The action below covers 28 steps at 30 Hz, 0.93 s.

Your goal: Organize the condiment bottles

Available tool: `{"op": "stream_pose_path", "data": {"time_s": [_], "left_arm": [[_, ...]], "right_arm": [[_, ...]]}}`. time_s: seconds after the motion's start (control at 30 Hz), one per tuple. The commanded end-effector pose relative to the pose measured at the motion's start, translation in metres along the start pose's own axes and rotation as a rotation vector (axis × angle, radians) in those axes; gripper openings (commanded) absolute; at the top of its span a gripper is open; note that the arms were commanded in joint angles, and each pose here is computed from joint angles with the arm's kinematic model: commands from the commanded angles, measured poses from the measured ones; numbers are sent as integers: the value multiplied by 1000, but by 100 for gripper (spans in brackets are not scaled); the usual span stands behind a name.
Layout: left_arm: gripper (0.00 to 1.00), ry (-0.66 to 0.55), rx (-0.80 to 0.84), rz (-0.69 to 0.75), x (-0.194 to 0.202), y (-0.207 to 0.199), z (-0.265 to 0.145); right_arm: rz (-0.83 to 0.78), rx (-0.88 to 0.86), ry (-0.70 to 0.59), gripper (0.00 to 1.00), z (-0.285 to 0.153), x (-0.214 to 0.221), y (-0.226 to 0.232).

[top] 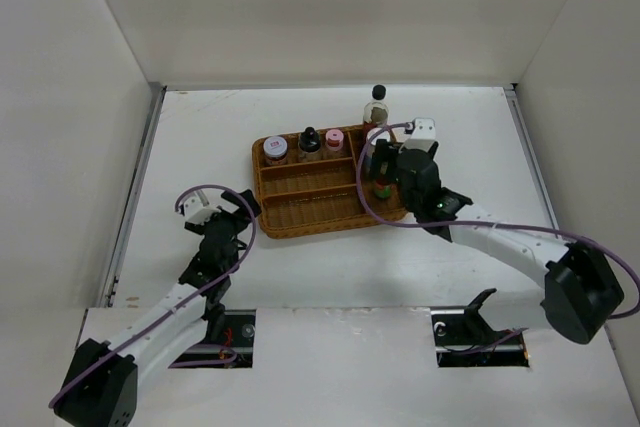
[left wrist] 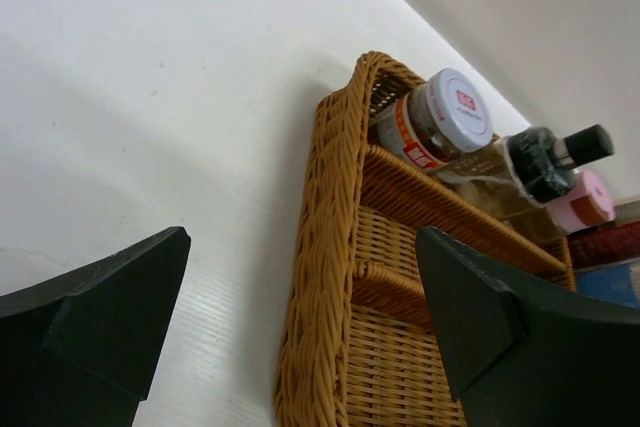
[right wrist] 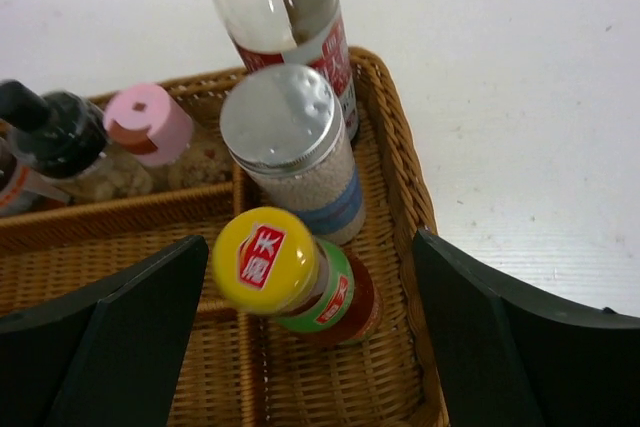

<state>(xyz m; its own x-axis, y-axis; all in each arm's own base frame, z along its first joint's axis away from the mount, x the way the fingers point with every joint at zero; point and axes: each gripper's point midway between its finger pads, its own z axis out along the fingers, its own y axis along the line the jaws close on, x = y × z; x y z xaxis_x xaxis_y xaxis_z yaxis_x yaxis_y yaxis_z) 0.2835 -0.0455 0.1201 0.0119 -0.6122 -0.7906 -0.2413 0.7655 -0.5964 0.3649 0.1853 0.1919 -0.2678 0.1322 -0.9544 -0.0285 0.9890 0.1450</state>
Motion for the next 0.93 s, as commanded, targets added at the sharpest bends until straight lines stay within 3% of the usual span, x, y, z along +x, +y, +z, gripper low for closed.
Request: {"op": "stream_pose_path", "data": {"time_s": [0.0, 0.07, 0.23, 0.37, 0.5, 0.67, 0.9], "left_arm": [[100, -3, -17, 8, -6, -6, 4], [100, 5, -24, 14, -6, -8, 5], [100, 25, -43, 33, -7, -11, 7], [100, 22, -38, 24, -19, -16, 3], [100, 9, -43, 19, -38, -20, -7], [100, 9, -25, 8, -54, -27, -17], [100, 52, -60, 52, -51, -25, -20]], "right_arm": [[71, -55, -95, 92, -14, -37, 10], [86, -55, -118, 100, -23, -47, 6], [156, -33, -207, 100, -51, -74, -20], [243, 120, -307, 100, -74, -85, -79], [317, 270, -351, 100, -87, -69, -135], [420, 325, -303, 100, -86, -31, -159], [399, 328, -172, 100, -64, 6, -157]]}}
